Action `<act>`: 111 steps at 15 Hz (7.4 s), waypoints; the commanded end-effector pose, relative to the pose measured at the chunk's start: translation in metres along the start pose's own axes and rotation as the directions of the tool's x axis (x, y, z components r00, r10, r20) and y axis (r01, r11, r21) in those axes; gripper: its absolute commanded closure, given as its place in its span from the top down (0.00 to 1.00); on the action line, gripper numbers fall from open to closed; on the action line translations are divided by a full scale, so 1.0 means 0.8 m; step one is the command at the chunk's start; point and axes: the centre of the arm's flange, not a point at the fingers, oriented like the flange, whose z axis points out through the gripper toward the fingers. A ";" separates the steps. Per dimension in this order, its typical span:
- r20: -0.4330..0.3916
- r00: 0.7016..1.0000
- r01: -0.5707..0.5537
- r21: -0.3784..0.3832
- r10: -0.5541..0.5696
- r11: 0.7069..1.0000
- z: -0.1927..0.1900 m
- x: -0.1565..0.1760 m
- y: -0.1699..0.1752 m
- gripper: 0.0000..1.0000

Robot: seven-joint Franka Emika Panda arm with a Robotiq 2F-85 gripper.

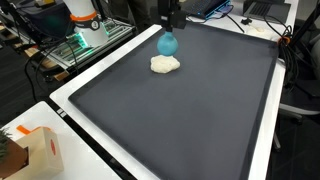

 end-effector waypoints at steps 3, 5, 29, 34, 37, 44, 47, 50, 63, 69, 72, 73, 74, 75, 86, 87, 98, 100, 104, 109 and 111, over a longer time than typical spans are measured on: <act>-0.045 0.971 -0.238 -0.191 0.234 0.952 0.023 0.023 -0.033 0.25; -0.081 0.950 -0.313 -0.260 0.302 0.914 0.035 0.031 -0.043 0.25; -0.194 0.733 -0.556 -0.723 0.653 0.410 0.201 0.062 -0.076 0.25; -0.156 0.752 -0.522 -0.733 0.640 0.435 0.217 0.065 -0.074 0.25; -0.124 0.776 -0.488 -0.738 0.618 0.466 0.219 0.063 -0.074 0.25; -0.025 0.845 -0.370 -0.748 0.534 0.551 0.207 0.057 -0.073 0.25; 0.023 0.870 -0.314 -0.744 0.492 0.590 0.199 0.053 -0.074 0.25; 0.071 0.892 -0.258 -0.732 0.447 0.631 0.189 0.049 -0.075 0.25; 0.140 0.975 -0.053 -0.606 0.172 0.794 0.113 0.025 -0.099 0.25; 0.104 0.994 0.016 -0.498 0.041 0.867 0.084 0.008 -0.107 0.25; 0.080 0.997 0.048 -0.444 -0.014 0.895 0.071 0.003 -0.108 0.25; 0.071 0.997 0.057 -0.428 -0.030 0.902 0.068 0.004 -0.108 0.25; 0.060 0.997 0.069 -0.411 -0.048 0.909 0.064 0.003 -0.108 0.25; 0.050 0.997 0.077 -0.396 -0.062 0.915 0.061 0.003 -0.108 0.25; -0.044 0.977 0.195 -0.225 -0.209 0.955 0.039 -0.008 -0.102 0.25; -0.054 0.973 0.211 -0.208 -0.226 0.955 0.040 -0.010 -0.100 0.25; -0.229 0.910 0.366 0.046 -0.347 0.930 0.063 -0.038 -0.057 0.25; -0.262 0.897 0.390 0.083 -0.357 0.917 0.068 -0.044 -0.049 0.25; -0.327 0.871 0.430 0.150 -0.366 0.890 0.077 -0.055 -0.034 0.25; -0.418 0.829 0.485 0.207 -0.371 0.849 0.089 -0.074 -0.014 0.25; -0.447 0.814 0.504 0.227 -0.371 0.833 0.096 -0.081 -0.006 0.25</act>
